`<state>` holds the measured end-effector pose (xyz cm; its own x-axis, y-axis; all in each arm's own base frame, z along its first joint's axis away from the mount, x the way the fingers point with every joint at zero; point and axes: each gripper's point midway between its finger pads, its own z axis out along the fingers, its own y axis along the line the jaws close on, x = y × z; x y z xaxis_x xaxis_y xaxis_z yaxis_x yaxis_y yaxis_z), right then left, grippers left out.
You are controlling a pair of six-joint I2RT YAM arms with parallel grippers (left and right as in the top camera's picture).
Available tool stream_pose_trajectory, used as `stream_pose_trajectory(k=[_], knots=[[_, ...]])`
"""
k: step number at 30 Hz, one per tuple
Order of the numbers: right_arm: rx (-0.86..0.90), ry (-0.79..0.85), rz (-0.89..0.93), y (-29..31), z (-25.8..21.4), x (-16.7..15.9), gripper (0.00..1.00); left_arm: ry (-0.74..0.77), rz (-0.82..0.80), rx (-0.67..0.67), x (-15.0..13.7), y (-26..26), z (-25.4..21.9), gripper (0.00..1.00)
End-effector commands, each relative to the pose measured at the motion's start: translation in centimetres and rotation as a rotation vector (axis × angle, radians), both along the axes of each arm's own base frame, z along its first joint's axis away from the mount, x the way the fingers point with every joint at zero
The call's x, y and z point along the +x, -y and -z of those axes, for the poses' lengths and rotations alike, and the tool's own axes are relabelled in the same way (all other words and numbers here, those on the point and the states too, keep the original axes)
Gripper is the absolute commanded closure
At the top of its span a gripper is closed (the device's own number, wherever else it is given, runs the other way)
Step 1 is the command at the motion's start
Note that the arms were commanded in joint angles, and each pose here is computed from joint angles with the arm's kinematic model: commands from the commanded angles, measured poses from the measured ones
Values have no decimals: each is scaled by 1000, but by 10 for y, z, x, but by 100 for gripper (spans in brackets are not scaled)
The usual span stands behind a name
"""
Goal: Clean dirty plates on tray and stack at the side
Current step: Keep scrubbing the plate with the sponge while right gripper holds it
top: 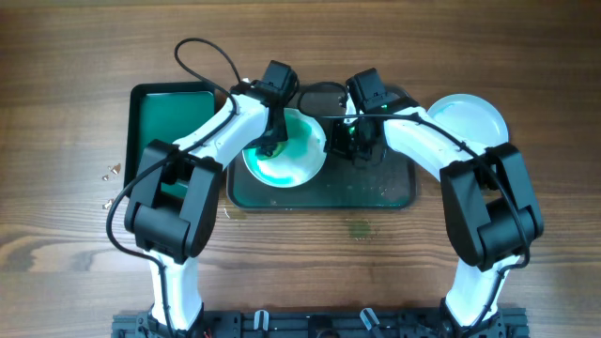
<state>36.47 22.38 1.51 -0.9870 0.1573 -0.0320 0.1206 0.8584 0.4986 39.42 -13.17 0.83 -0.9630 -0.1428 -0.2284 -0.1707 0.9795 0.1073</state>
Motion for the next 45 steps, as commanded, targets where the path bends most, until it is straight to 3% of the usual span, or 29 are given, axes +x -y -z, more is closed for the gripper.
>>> stream_pose_trajectory(k=[1,4,9,13,19,22,25,31,37,45], knots=[[-48,-16,24,12,10,-1,96,-259,95,-137,-48,4,30,96],[-48,-17,24,12,10,-1,96,-355,234,-338,-69,37,25,96],[-41,-19,23,12,9,-1,96,-389,462,-643,-87,84,4,96],[-33,-14,7,12,8,-1,96,-364,517,-732,-86,98,-4,96],[-30,-13,0,11,8,-1,96,-256,480,-732,-58,106,-3,96],[-30,-12,0,11,8,-1,96,-179,384,-647,-33,98,4,96],[-31,-14,0,12,8,-2,96,-53,248,-472,1,73,12,96],[-39,-12,2,13,9,-1,96,53,113,-271,28,36,-1,96],[-54,-3,17,15,10,2,96,82,29,-287,37,20,-49,96],[-74,50,38,11,10,13,95,113,22,-365,28,14,-113,96]])
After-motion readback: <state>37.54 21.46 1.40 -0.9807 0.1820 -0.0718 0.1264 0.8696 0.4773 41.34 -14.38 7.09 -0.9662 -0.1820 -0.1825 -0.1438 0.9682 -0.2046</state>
